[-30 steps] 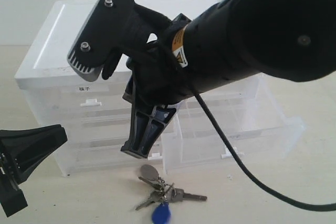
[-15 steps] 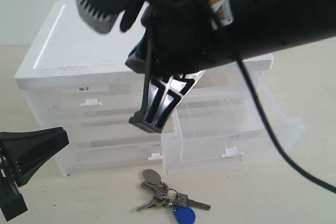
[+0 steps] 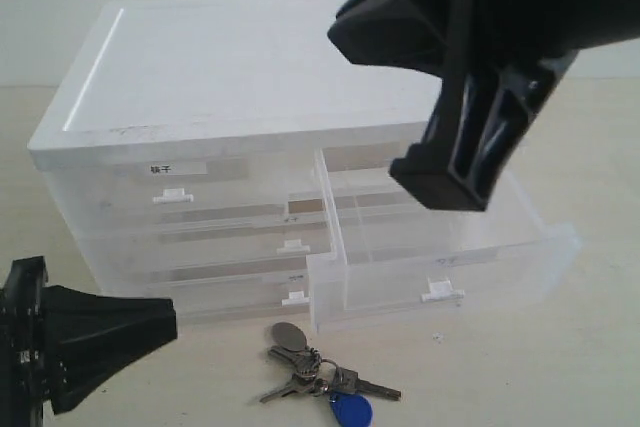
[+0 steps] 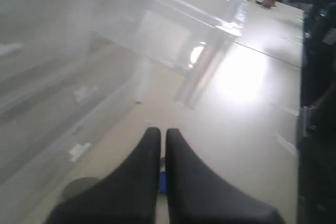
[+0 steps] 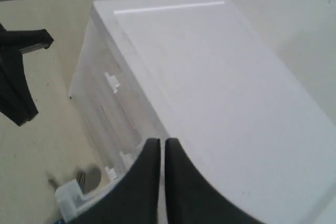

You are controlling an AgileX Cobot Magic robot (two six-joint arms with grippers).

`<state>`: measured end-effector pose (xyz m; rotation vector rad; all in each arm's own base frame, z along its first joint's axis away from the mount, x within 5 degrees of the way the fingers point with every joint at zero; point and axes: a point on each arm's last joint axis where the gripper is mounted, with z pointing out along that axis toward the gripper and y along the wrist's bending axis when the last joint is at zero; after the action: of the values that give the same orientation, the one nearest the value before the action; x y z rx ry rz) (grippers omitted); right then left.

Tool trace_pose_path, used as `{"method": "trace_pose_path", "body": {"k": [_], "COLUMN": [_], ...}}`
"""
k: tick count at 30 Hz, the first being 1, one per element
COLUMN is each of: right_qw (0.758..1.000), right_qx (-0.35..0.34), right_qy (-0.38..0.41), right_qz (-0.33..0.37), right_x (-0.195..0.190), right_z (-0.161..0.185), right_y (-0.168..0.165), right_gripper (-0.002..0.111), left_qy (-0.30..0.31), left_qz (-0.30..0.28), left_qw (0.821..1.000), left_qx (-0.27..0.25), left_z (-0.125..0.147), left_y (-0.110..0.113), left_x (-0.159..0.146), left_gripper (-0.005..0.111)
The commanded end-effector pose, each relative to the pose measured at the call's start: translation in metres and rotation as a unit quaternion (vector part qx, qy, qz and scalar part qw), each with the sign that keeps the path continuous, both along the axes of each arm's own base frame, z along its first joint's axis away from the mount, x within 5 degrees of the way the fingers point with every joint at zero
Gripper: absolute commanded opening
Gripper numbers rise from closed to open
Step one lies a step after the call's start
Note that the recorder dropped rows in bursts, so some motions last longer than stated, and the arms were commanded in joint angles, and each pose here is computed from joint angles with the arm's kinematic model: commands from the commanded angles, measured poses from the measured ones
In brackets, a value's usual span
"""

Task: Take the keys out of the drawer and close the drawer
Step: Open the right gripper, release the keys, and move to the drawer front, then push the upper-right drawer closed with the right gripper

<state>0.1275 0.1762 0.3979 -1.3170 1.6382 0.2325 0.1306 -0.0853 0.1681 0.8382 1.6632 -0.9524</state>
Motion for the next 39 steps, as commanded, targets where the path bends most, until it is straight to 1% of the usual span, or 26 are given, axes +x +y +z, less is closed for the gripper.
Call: {"method": "trace_pose_path", "body": {"k": [1, 2, 4, 5, 7, 9, 10, 12, 13, 14, 15, 16, 18, 21, 26, 30, 32, 39], "right_qw": [0.998, 0.996, 0.992, 0.989, 0.986, 0.980, 0.974, 0.968, 0.967, 0.967, 0.963, 0.962, 0.958, 0.954, 0.962, 0.957, 0.958, 0.966], "right_qx": [-0.059, -0.080, -0.117, -0.128, -0.130, -0.138, -0.150, -0.168, -0.171, -0.169, -0.181, -0.186, -0.204, -0.233, -0.228, -0.274, -0.280, -0.253], "right_qy": [0.028, 0.027, 0.041, 0.064, 0.091, 0.113, 0.122, 0.128, 0.128, 0.130, 0.125, 0.121, 0.113, 0.107, 0.082, 0.053, 0.033, -0.001], "right_qz": [-0.003, 0.007, 0.022, 0.031, 0.049, 0.086, 0.118, 0.134, 0.136, 0.139, 0.155, 0.162, 0.169, 0.158, 0.130, 0.073, 0.051, 0.053], "right_x": [-0.003, -0.004, -0.007, -0.010, -0.015, -0.022, -0.026, -0.029, -0.029, -0.029, -0.031, -0.031, -0.029, -0.019, -0.006, 0.009, 0.014, 0.017], "right_z": [-0.014, -0.018, -0.031, -0.039, -0.046, -0.051, -0.056, -0.064, -0.065, -0.065, -0.066, -0.067, -0.081, -0.108, -0.114, -0.121, -0.119, -0.113], "right_y": [-0.007, -0.008, -0.010, -0.010, -0.009, -0.007, -0.006, -0.007, -0.008, -0.007, -0.008, -0.008, -0.007, 0.000, 0.010, 0.007, 0.004, 0.008], "right_gripper": [0.000, 0.001, 0.009, 0.019, 0.027, 0.031, 0.031, 0.031, 0.028, 0.022, 0.006, 0.000, 0.000, 0.000, 0.000, 0.000, 0.000, 0.000], "left_qy": [-0.028, -0.028, -0.028, -0.033, -0.032, -0.032, -0.032, -0.032, -0.032, -0.032, -0.032, -0.032, -0.032, -0.031, -0.031, -0.031, -0.031, -0.032], "left_qz": [-0.049, -0.039, -0.030, -0.030, -0.023, -0.021, -0.021, -0.018, -0.017, -0.017, -0.017, -0.016, -0.016, -0.015, -0.015, -0.015, -0.015, -0.016], "left_qw": [0.998, 0.999, 0.999, 0.999, 0.999, 0.999, 0.999, 0.999, 0.999, 0.999, 0.999, 0.999, 0.999, 0.999, 0.999, 0.999, 0.999, 0.999], "left_qx": [-0.009, -0.003, 0.002, 0.003, 0.001, 0.000, 0.000, -0.001, -0.001, -0.001, -0.001, -0.002, -0.002, -0.002, -0.002, -0.002, -0.002, -0.004], "left_z": [0.005, 0.004, 0.003, 0.003, 0.004, 0.004, 0.004, 0.004, 0.004, 0.004, 0.004, 0.004, 0.004, 0.004, 0.004, 0.004, 0.004, 0.004], "left_y": [-0.018, -0.019, -0.020, -0.020, -0.020, -0.020, -0.020, -0.019, -0.019, -0.019, -0.019, -0.019, -0.019, -0.019, -0.019, -0.019, -0.019, -0.019], "left_x": [-0.009, -0.007, -0.006, -0.006, -0.005, -0.005, -0.005, -0.004, -0.004, -0.004, -0.004, -0.004, -0.004, -0.004, -0.004, -0.004, -0.004, -0.004], "left_gripper": [0.005, 0.005, 0.005, 0.005, 0.005, 0.005, 0.005, 0.005, 0.005, 0.005, 0.005, 0.005, 0.005, 0.005, 0.005, 0.005, 0.005, 0.005]}}
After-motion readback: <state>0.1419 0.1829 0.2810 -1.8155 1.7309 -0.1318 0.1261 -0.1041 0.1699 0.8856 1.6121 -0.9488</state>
